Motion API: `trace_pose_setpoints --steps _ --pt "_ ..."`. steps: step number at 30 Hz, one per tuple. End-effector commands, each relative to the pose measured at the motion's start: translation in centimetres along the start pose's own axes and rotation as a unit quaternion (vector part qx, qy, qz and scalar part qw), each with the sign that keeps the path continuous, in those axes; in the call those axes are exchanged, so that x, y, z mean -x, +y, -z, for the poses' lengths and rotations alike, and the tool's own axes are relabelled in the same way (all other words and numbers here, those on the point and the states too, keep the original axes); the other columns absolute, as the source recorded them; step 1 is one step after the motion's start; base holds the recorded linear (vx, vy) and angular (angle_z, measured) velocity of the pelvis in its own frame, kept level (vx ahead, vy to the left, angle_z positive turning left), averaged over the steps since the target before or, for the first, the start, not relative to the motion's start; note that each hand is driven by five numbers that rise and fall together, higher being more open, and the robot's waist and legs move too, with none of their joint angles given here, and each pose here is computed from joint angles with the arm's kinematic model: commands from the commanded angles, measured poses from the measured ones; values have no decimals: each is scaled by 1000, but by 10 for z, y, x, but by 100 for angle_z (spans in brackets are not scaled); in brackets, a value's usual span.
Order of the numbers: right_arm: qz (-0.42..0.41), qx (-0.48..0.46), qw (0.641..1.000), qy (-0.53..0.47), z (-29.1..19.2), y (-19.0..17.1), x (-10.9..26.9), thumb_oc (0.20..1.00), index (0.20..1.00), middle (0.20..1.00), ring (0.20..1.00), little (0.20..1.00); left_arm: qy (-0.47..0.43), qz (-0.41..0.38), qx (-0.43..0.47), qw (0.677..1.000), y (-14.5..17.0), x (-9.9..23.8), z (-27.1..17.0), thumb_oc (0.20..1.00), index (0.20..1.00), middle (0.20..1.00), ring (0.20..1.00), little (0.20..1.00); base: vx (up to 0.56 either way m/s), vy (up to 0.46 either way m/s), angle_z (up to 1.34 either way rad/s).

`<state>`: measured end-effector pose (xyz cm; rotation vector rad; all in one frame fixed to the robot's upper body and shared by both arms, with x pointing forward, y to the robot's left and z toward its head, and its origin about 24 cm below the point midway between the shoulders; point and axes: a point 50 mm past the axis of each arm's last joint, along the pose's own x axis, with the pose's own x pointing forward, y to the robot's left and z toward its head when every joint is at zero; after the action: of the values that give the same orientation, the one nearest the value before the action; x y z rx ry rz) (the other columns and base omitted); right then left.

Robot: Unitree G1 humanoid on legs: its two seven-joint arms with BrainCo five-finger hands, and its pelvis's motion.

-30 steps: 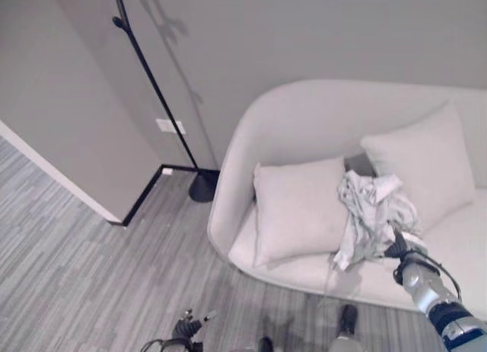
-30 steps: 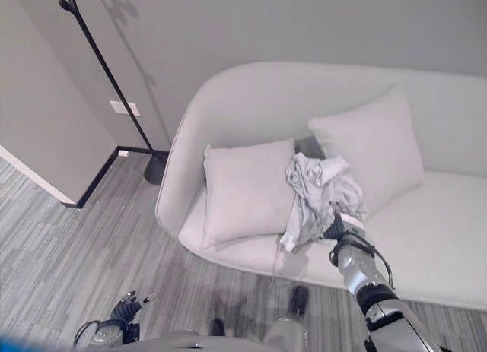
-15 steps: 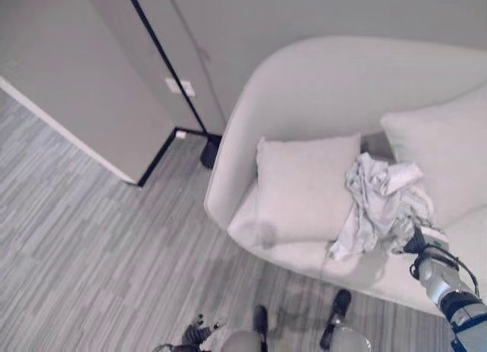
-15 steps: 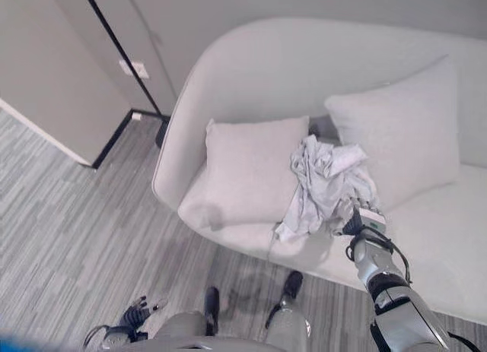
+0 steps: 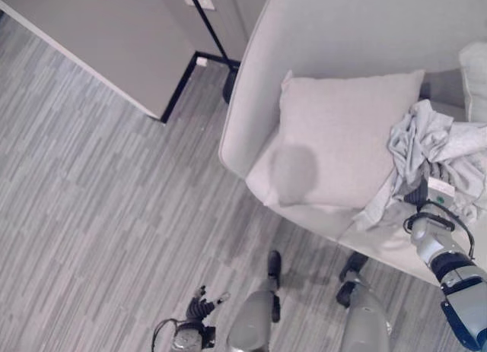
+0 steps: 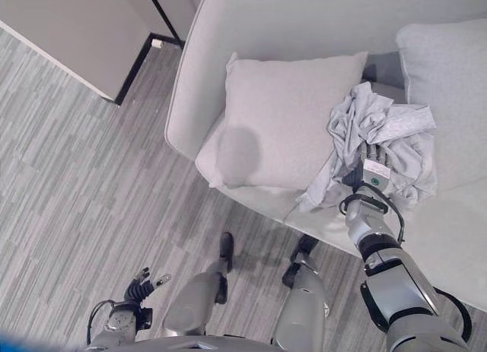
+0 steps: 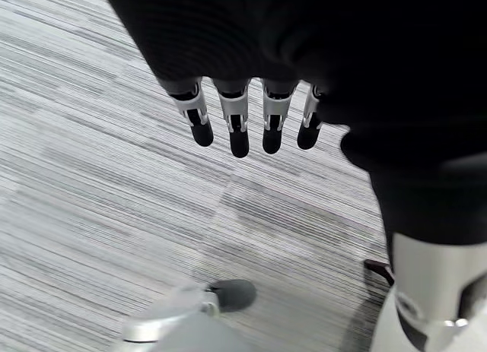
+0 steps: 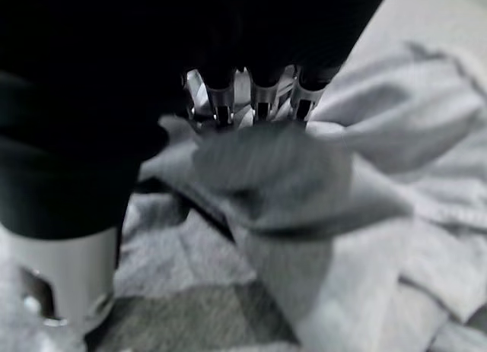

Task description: Hang the clothes on the sofa on the clothes rack.

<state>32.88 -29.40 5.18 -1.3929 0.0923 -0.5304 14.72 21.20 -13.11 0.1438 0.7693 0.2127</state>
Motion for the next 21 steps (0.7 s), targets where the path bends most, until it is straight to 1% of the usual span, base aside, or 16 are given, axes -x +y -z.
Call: trace_pose_setpoints --steps 1,3,4,5,6,7,8,10,12,13,15,18,21 --pt "-34 47 998 -8 -2 11 3 1000 1000 1000 1000 1000 -31 -11 4 999 4 -5 -16 1000 1000 1000 1000 1000 -12 -3 7" --pt "-69 92 993 -10 1 21 10 1000 1000 1000 1000 1000 -47 -3 11 999 0 -6 -25 1000 1000 1000 1000 1000 -1 0 9" --pt "-69 92 993 -10 1 21 10 1000 1000 1000 1000 1000 -47 -3 12 999 0 -6 -25 1000 1000 1000 1000 1000 -2 0 15" --pt "-100 130 986 -9 7 29 16 736 736 736 736 736 -58 1 16 998 -2 -7 -31 1000 1000 1000 1000 1000 0 -2 21" --pt "-100 130 986 -10 6 29 16 423 423 423 423 423 -58 1 16 998 -2 -7 -31 1000 1000 1000 1000 1000 -3 -1 13" --pt "-129 150 980 -5 11 36 22 250 250 250 250 250 -65 5 16 998 -4 -7 -35 1000 1000 1000 1000 1000 -4 -2 12" --pt "-147 156 977 -1 13 40 26 200 200 200 200 200 -70 8 18 997 -5 -7 -38 1000 1000 1000 1000 1000 -3 -6 6" --pt "-197 159 967 20 20 54 42 200 200 200 200 200 -67 7 11 998 -6 -8 -38 1000 1000 1000 1000 1000 8 2 6" --pt "-202 152 967 32 23 57 46 200 200 200 200 200 -66 5 9 998 -6 -8 -37 1000 1000 1000 1000 1000 14 20 6" --pt "-203 131 969 51 26 59 50 200 200 200 200 200 -61 0 4 998 -6 -8 -35 1000 1000 1000 1000 1000 22 37 4" --pt "-195 105 973 71 30 59 53 200 200 200 200 200 -59 -6 -5 998 -4 -7 -34 1000 1000 1000 1000 1000 24 34 4" --pt "-167 40 980 103 32 55 50 200 200 200 200 200 -41 -20 -11 999 1 -7 -25 1000 1000 1000 1000 1000 23 21 4" --pt "-117 -22 989 91 25 43 40 200 200 200 200 200 -24 -35 -18 999 9 -6 -17 1000 1000 1000 1000 1000 -1 29 1"
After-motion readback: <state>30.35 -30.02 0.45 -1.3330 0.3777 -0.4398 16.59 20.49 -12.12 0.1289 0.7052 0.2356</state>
